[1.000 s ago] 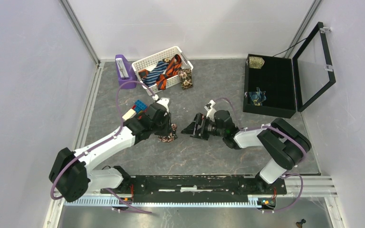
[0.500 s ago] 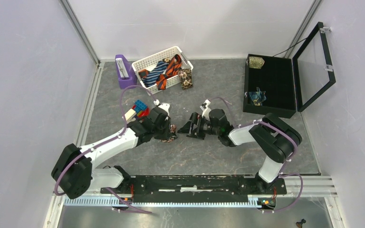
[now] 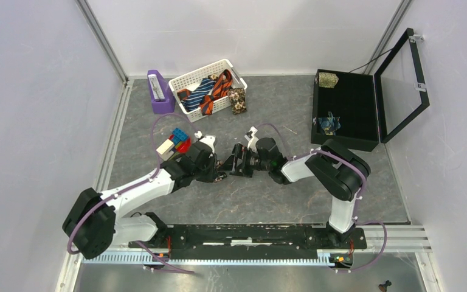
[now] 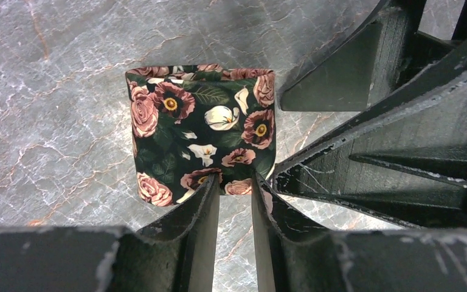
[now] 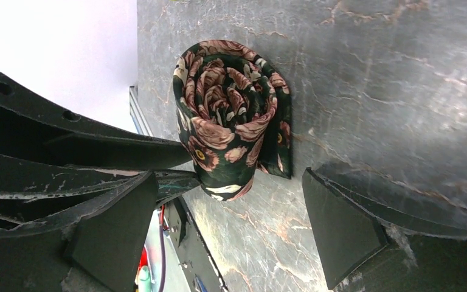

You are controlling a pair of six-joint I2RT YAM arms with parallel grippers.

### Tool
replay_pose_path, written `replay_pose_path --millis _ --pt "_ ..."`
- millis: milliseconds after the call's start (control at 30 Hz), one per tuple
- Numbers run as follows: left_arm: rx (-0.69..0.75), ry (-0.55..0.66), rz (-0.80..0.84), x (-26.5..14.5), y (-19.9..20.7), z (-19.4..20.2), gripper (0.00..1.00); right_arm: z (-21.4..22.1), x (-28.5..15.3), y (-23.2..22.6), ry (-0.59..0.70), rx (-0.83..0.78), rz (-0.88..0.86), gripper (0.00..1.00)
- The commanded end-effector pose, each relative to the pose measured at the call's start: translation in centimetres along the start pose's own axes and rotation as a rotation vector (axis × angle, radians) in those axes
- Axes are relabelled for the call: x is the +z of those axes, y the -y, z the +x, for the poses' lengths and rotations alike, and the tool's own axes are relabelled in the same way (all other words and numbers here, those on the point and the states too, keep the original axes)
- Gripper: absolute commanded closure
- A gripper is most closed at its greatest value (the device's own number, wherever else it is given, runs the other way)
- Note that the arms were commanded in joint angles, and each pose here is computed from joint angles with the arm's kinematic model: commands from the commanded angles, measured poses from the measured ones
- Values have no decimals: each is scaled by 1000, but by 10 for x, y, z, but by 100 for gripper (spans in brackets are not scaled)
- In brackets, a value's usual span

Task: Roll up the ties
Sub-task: Roll the tie at the center of the board.

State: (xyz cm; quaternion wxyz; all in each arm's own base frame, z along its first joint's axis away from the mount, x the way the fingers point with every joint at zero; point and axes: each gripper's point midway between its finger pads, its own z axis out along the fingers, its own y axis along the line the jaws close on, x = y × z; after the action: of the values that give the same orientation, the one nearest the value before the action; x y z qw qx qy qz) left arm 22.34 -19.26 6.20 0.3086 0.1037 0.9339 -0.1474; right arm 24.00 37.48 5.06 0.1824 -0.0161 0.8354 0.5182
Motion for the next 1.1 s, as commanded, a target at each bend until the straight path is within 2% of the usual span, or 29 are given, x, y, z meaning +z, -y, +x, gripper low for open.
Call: replay_pose_path --millis 0,367,500,633,733,800,1067 --pt "-10 -14 -11 0 -7 12 67 11 14 10 -35 -8 37 2" --pt "-13 -22 -14 3 -11 21 67 26 30 18 -63 19 34 11" --pt "-12 -14 -11 2 -10 19 67 25 30 15 -60 6 20 11" --pt "-18 16 -26 -4 -10 6 61 19 28 15 -49 -37 43 8" --pt "-23 51 -25 -12 -6 -9 45 14 30 11 -46 -67 48 8" --pt "-24 74 -16 -18 -2 -19 40 10 32 8 -41 -79 48 8" --pt "-2 125 -8 -41 6 -49 40 -7 28 -1 -9 -169 77 5"
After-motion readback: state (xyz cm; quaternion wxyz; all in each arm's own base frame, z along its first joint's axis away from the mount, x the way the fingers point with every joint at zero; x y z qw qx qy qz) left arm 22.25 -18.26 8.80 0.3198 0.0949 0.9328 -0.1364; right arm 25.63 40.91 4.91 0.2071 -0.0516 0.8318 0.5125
